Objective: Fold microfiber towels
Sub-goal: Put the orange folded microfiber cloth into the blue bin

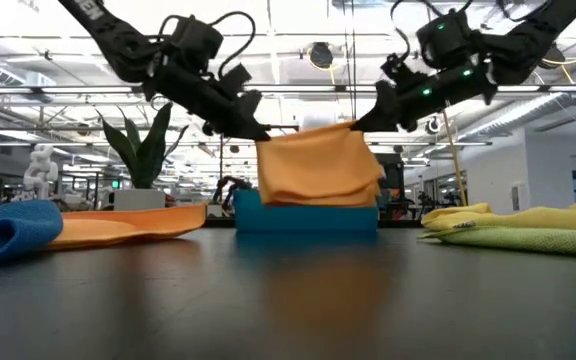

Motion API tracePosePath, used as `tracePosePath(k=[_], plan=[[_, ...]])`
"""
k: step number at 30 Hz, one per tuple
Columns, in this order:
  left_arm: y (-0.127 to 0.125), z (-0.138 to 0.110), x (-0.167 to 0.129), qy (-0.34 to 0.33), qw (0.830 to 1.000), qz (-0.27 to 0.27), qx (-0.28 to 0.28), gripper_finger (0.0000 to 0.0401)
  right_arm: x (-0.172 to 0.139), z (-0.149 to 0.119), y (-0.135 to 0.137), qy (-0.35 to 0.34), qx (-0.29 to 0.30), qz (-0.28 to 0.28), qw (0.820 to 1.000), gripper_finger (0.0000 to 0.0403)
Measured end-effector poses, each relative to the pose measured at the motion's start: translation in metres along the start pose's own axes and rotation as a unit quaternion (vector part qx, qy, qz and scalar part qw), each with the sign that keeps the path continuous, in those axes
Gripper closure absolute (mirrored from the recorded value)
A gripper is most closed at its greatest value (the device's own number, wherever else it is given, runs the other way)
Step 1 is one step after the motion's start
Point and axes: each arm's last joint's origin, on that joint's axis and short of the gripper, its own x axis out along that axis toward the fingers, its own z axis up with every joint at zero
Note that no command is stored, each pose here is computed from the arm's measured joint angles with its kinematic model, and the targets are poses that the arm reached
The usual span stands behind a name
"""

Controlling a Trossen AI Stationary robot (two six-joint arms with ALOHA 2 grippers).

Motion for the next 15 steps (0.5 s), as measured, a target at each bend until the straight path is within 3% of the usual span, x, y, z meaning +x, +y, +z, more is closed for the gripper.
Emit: tracePosePath(k=[6,15], plan=[[0.029,0.002,0.014,0.028,0.999,0.015,-0.007,0.0401,0.036,-0.012,-0.019,0.054,-0.003,-0.021,0.998,0.0403],[0.06,-0.03,0.034,0.096,0.995,0.009,-0.014,0.04,0.082,-0.038,-0.037,0.11,0.001,-0.015,0.994,0.0403]])
